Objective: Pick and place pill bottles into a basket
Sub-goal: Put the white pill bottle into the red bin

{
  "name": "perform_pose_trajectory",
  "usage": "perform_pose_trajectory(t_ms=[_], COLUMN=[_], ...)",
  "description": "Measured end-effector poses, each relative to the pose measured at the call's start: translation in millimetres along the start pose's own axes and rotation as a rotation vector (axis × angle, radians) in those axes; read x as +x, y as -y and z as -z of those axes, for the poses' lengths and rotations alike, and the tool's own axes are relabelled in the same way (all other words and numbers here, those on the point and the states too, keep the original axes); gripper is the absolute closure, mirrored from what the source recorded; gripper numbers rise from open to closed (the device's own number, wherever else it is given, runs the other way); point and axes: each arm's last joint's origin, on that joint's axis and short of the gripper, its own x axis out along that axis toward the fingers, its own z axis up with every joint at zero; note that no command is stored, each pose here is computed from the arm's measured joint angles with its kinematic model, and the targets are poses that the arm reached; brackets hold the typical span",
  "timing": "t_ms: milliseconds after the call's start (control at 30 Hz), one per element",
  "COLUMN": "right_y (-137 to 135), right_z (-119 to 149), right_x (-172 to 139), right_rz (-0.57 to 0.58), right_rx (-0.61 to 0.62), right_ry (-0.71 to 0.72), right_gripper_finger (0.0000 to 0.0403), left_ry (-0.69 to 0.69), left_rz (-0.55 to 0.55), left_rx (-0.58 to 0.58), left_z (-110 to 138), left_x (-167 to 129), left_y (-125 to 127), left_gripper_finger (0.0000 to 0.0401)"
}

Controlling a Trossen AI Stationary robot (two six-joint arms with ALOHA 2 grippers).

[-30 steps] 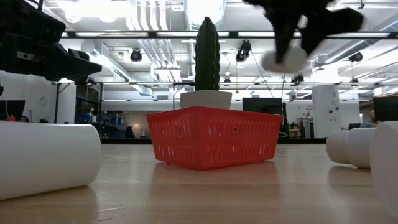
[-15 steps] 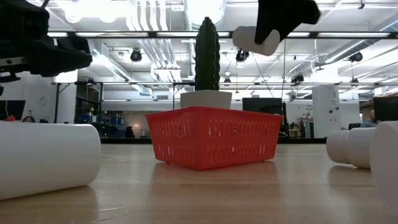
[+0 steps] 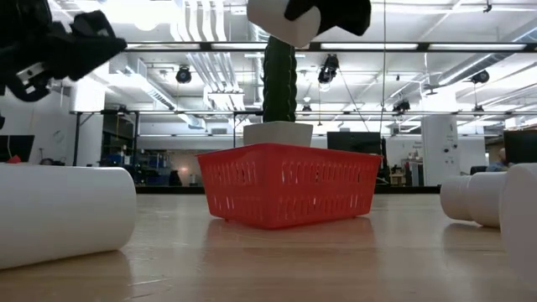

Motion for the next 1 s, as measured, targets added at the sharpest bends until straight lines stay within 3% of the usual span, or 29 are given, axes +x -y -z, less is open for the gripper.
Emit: perform_pose_trajectory(t_ms=[167,433,633,767,1000], right_y=[-1.9,-8.7,-8.2,-6.4,-4.9], right_z=[1.8,0.1,1.1,-0.6,-1.8], right_x=[8.3,31.1,36.3,35.2,34.6], right_rz=[-0.002,-0.079,-0.076,-0.074,-0.07], right_rx=[-0.006,-0.035,-0.041,-0.042,-0.076], right_ry=[-0.017,-0.024,-0.038,-0.033,-0.026], right_gripper_finger=[0.0253,0.0253,0.0253,0.0253,0.0252], left_ry=[0.093,0.083,-0.068,-0.189,-0.245], left_rz=[-0.073,-0.017,0.189,0.325,0.477], left_rx=[0.029,0.022,-0.02,-0.118,-0.084], left_z=[-15.4,-29.9,-34.0,-38.0,-61.8], left_x=[2.4,17.5,47.7,72.0,102.9], left_y=[-15.9,-32.1,-37.3,-39.1,-49.4], left_gripper_finger=[0.0401,0.0401,0.0401,0.0401,0.0401])
